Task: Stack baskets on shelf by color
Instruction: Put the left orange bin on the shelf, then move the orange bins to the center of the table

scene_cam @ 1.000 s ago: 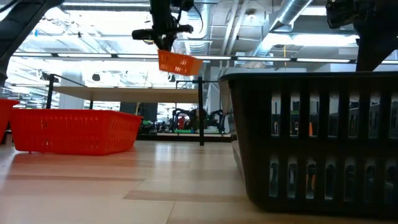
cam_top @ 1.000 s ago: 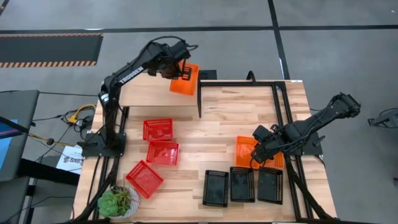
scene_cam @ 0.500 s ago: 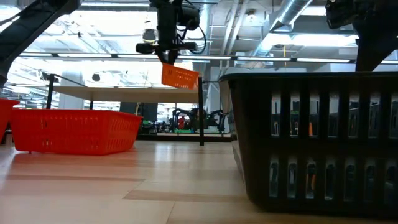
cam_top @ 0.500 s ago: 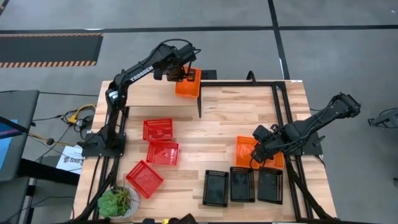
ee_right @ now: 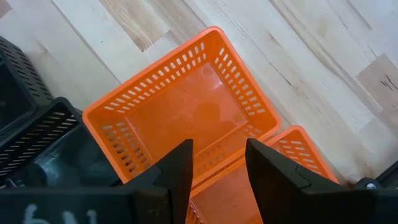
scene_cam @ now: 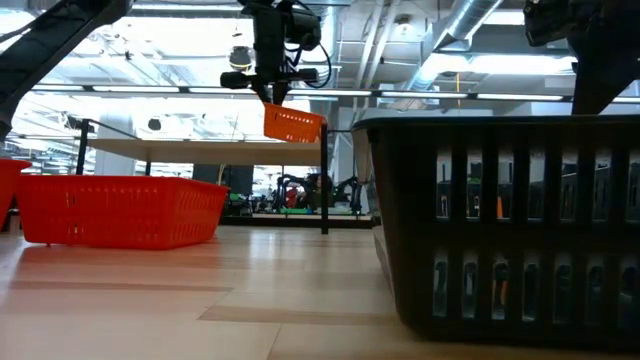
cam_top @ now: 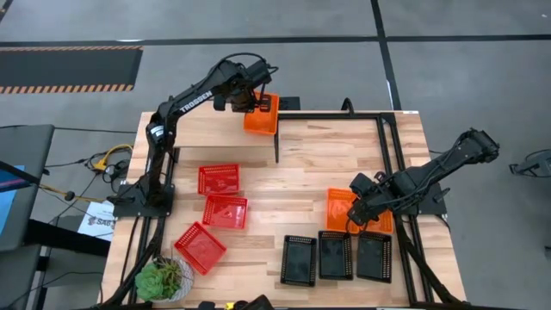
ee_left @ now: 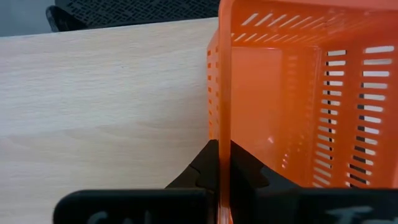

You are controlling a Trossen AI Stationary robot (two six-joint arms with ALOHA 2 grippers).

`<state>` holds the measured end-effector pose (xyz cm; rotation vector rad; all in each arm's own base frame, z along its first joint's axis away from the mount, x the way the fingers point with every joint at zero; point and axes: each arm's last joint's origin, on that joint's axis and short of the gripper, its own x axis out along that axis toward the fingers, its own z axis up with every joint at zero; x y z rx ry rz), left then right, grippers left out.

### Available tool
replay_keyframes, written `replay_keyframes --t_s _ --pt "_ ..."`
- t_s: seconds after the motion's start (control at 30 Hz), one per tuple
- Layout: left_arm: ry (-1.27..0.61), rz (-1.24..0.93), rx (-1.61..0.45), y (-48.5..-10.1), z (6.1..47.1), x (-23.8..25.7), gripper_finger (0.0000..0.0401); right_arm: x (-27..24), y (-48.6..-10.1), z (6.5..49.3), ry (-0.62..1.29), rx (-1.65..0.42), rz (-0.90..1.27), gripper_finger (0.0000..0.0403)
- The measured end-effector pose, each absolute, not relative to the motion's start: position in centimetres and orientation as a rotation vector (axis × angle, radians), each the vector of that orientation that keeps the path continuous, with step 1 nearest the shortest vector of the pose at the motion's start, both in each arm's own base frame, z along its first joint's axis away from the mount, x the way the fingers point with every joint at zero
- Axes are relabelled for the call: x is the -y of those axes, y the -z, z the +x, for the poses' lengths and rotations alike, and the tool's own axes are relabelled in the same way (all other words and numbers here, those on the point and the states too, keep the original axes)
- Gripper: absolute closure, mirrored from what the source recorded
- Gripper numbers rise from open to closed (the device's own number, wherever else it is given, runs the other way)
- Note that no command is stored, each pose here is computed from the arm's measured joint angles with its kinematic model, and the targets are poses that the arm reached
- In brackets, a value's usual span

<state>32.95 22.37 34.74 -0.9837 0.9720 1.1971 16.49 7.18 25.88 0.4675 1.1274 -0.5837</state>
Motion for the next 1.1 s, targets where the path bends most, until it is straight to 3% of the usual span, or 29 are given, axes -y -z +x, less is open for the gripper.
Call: replay_keyframes --t_s 0.17,0.6,1.1 --pt "-1.207 -0.967 -0.97 -34.7 32.9 -22.4 0.0375 -7.2 -25.9 16.5 0.584 -1.127 0.466 0.0233" --pt "-1.154 -0.911 -0.998 -34.8 33.0 -22.4 0.0265 -7.1 -25.9 16.5 0.59 -1.117 0.457 0.0233" --pt "-1.04 -0.828 -0.961 -37.8 32.3 -21.7 0.019 -7.1 -25.9 16.5 0.594 -1.113 0.453 0.0233"
